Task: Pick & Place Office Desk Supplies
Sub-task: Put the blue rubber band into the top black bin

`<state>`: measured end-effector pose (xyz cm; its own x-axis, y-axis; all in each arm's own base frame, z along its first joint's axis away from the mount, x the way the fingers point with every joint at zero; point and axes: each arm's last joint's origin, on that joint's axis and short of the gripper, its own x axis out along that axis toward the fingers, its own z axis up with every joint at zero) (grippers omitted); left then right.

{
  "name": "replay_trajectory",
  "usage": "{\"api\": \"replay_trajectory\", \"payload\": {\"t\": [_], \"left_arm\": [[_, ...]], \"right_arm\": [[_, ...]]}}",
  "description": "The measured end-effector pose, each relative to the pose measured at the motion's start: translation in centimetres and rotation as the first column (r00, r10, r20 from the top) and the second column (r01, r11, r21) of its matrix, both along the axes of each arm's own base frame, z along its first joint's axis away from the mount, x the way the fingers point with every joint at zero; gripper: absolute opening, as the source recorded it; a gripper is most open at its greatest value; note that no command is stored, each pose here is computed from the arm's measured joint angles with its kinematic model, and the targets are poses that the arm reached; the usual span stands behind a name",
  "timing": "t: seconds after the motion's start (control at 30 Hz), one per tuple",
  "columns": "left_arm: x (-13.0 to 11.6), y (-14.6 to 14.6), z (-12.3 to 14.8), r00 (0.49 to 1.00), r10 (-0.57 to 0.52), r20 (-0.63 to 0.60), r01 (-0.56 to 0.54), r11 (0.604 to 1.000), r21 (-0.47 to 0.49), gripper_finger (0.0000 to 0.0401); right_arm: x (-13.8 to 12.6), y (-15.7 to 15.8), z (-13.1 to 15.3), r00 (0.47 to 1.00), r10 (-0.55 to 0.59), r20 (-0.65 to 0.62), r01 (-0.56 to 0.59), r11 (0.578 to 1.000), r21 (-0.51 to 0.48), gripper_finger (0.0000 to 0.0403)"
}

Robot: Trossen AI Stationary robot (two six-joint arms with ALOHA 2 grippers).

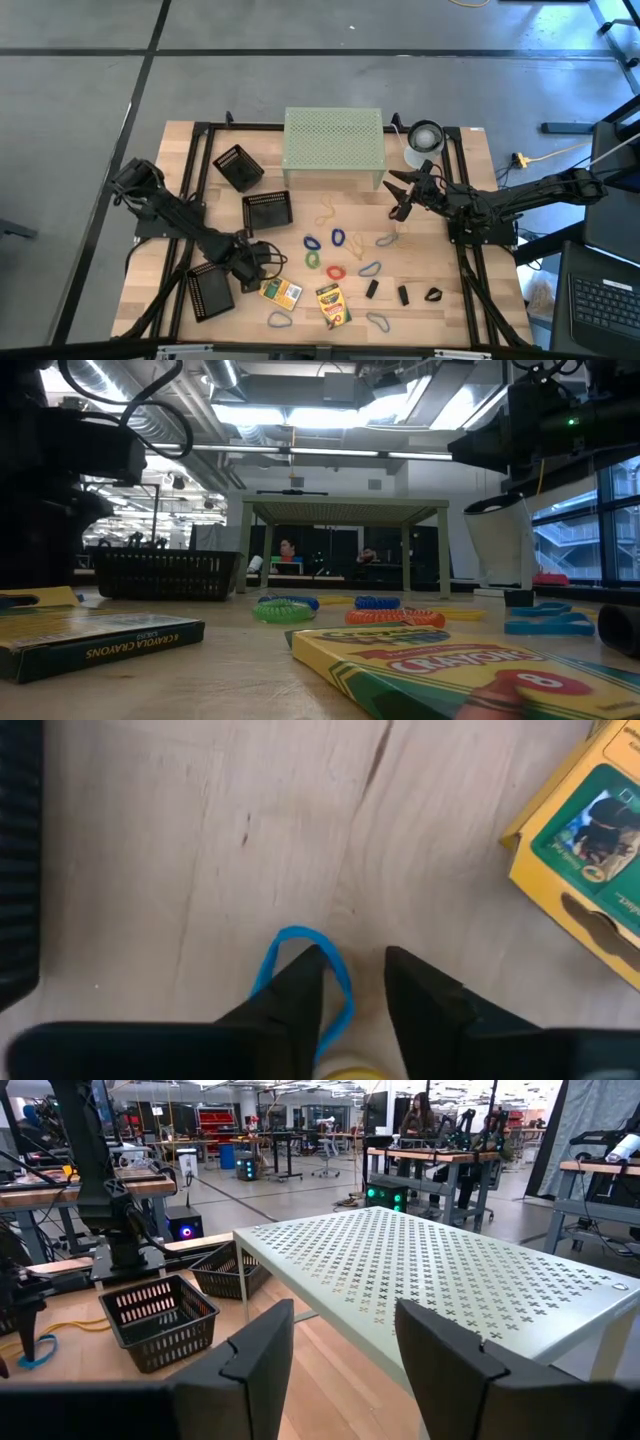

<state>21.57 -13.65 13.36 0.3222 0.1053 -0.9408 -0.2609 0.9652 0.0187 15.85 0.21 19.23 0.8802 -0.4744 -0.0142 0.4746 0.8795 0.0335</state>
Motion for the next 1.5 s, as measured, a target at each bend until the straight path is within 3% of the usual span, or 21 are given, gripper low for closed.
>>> {"api": "replay_trajectory", "payload": {"t": [0.23, 0.4, 0.67, 0.83, 1.0, 1.27, 1.5], "left_arm": [[0.2, -0.1, 0.0, 0.996, -0.086, 0.011, 0.086, 0.996, 0.025, 0.0008], [1.0, -0.4, 0.8, 0.978, -0.201, 0.048, 0.196, 0.976, 0.094, 0.0003], [3.7, -1.6, 6.3, 0.933, -0.345, 0.107, 0.299, 0.903, 0.309, 0.0003], [4.8, -1.7, 10.5, 0.945, -0.250, 0.209, 0.129, 0.876, 0.465, 0.0003], [5.2, -1.2, 13.3, 0.947, -0.165, 0.274, -0.007, 0.846, 0.533, 0.0003], [5.4, 2.0, 14.4, 0.983, -0.076, 0.165, -0.041, 0.793, 0.608, 0.0003], [3.5, 7.3, 15.9, 0.986, 0.153, 0.071, -0.165, 0.782, 0.601, 0.0003]], "right_arm": [[0.0, 0.0, 0.0, 1.000, 0.000, 0.000, 0.000, 1.000, 0.000, 0.0180], [0.0, 0.0, 0.0, 1.000, 0.000, 0.000, 0.000, 1.000, 0.000, 0.0180], [0.0, 0.0, 0.0, 1.000, 0.000, 0.000, 0.000, 1.000, 0.000, 0.0180], [0.0, 0.0, 0.0, 1.000, 0.000, 0.000, 0.000, 1.000, 0.000, 0.0180], [0.0, 0.0, 0.0, 1.000, 0.000, 0.000, 0.000, 1.000, 0.000, 0.0180], [0.0, 0.0, 0.0, 1.000, 0.004, 0.000, -0.004, 1.000, 0.000, 0.0180], [0.0, 0.0, 0.0, 1.000, 0.004, 0.000, -0.004, 1.000, 0.000, 0.0180]]}}
